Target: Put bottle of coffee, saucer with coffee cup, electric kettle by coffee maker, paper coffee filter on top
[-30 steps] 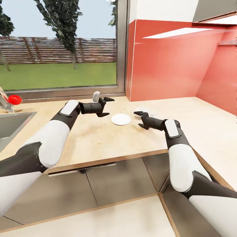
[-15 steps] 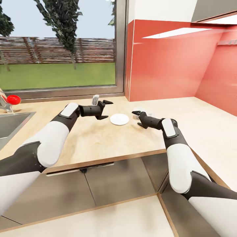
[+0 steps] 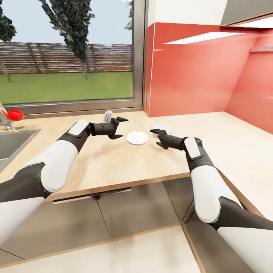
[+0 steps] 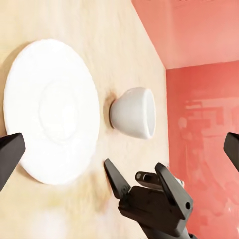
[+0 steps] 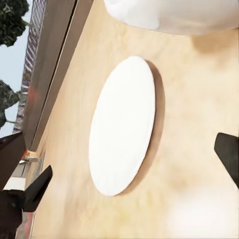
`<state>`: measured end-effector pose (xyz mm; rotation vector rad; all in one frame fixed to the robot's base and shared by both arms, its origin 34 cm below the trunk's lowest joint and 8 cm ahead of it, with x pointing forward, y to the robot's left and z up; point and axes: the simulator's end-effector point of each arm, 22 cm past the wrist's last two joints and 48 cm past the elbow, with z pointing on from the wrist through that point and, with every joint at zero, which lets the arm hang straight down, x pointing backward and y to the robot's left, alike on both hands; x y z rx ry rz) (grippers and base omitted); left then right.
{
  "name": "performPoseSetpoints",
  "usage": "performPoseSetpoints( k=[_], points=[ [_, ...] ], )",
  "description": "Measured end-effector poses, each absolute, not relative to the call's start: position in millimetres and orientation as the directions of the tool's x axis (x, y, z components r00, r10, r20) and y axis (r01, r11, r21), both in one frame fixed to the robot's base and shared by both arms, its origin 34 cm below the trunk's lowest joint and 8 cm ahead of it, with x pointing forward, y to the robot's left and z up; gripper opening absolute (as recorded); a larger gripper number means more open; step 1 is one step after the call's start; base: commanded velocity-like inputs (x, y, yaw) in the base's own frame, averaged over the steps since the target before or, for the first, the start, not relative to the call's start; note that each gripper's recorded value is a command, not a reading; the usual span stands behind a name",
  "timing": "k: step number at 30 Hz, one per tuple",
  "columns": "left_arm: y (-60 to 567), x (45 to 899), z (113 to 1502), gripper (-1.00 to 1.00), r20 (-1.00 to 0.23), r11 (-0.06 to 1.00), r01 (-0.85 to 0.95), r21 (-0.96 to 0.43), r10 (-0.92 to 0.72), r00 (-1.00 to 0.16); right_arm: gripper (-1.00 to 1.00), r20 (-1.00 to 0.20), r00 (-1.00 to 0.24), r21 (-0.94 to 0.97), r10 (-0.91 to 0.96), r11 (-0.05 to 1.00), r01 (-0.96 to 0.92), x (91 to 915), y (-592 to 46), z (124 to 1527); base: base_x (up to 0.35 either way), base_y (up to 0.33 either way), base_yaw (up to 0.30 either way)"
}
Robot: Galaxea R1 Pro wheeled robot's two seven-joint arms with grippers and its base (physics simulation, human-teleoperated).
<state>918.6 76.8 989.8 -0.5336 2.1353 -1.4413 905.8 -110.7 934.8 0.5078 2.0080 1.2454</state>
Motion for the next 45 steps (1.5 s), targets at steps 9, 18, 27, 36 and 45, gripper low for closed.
performPoseSetpoints(
  k=[9,18,27,36,45],
  points=[
    [77.0,918.8,989.5,1.00,-0.188,0.361,-0.041,-0.932,-0.577,-0.795,1.00,-0.350,-0.680,0.890,0.644,0.455,-0.028,904.4,-107.3,929.7,0.087,0.000,0.000],
    [77.7,919.0,989.5,1.00,-0.189,0.361,-0.041,-0.932,-0.577,-0.795,1.00,-0.349,-0.683,0.891,0.641,0.452,-0.031,903.7,-102.1,930.0,0.099,0.000,0.000],
    [77.7,918.7,988.2,1.00,-0.186,0.361,-0.044,-0.931,-0.577,-0.795,1.00,-0.349,-0.684,0.892,0.641,0.451,-0.033,903.8,-99.2,930.9,0.008,0.000,0.000],
    [77.3,918.2,986.7,1.00,-0.183,0.361,-0.047,-0.931,-0.576,-0.797,1.00,-0.346,-0.688,0.894,0.638,0.447,-0.035,902.9,-94.0,931.4,0.000,0.000,0.000],
    [76.6,918.0,986.6,1.00,-0.182,0.361,-0.047,-0.931,-0.575,-0.797,1.00,-0.326,-0.705,0.899,0.630,0.437,-0.025,899.5,-83.7,924.9,0.000,0.000,0.000]
  ],
)
